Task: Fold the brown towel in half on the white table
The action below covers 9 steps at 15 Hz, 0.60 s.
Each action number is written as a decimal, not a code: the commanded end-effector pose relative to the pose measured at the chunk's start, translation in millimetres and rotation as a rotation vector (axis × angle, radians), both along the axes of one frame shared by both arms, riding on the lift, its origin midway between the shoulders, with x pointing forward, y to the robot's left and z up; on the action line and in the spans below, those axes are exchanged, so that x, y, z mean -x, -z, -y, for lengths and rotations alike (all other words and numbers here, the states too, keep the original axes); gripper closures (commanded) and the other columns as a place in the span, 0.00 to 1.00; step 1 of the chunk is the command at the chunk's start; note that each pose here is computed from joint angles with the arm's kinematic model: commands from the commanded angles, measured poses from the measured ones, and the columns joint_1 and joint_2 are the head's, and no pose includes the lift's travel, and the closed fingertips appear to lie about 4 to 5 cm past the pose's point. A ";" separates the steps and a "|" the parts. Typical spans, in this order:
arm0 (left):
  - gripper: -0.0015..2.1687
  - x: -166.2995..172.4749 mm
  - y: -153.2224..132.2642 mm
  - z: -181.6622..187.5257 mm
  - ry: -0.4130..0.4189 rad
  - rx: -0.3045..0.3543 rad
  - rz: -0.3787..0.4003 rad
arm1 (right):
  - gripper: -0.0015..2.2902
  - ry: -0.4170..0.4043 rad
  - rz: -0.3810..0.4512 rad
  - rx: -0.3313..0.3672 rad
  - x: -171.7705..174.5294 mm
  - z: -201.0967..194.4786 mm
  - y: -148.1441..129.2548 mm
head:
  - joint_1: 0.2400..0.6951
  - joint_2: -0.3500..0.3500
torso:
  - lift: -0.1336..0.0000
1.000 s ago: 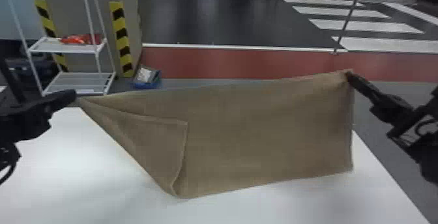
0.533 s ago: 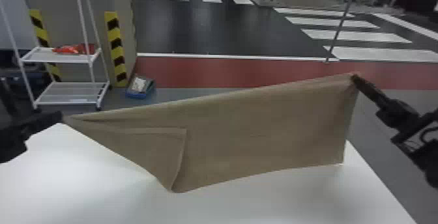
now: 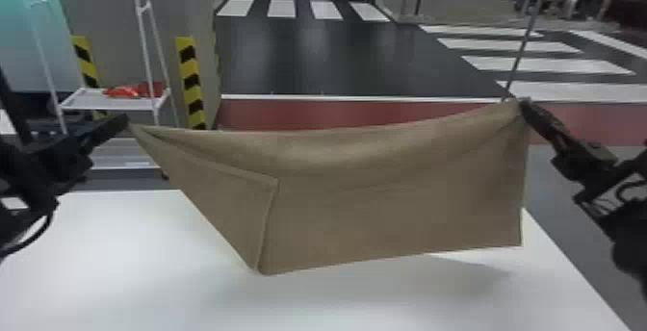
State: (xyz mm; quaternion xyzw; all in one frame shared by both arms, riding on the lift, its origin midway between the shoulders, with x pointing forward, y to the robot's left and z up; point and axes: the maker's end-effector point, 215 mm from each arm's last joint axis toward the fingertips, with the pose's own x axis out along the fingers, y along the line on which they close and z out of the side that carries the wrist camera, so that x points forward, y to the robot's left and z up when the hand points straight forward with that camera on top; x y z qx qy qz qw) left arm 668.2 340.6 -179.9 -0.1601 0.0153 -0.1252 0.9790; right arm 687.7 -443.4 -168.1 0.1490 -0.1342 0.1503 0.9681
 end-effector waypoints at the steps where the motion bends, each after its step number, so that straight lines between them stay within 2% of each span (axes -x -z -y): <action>1: 0.64 -19.4 -50.6 1.7 0.060 0.155 0.124 | 0.49 0.003 0.109 -0.038 -4.4 7.6 -35.8 | 0.43 0.39 | 0.08; 2: 0.64 -16.0 -60.3 6.5 0.104 0.203 0.152 | 0.49 -0.021 0.141 -0.073 -0.6 7.1 -42.1 | 0.37 0.38 | 0.08; 3: 0.64 -8.4 -58.4 8.0 0.135 0.225 0.173 | 0.49 -0.050 0.176 -0.102 7.3 8.6 -46.4 | 0.27 0.37 | 0.08; 4: 0.64 1.8 -41.9 3.5 0.153 0.229 0.165 | 0.49 -0.076 0.173 -0.095 13.4 3.6 -36.2 | 0.24 0.37 | 0.08; 5: 0.64 15.3 -10.5 -1.5 0.170 0.212 0.124 | 0.49 -0.103 0.161 -0.076 24.7 2.1 -20.2 | 0.23 0.37 | 0.08; 7: 0.64 46.9 61.6 -0.3 0.198 0.126 0.018 | 0.49 -0.161 0.132 -0.045 53.2 -3.0 16.7 | 0.28 0.37 | 0.08; 8: 0.64 58.4 82.0 2.8 0.204 0.086 -0.011 | 0.49 -0.164 0.124 -0.029 61.1 -2.2 24.3 | 0.42 0.38 | 0.08; 9: 0.64 66.8 85.7 0.9 0.214 0.065 -0.012 | 0.49 -0.133 0.130 -0.050 63.8 11.1 23.3 | 0.50 0.38 | 0.08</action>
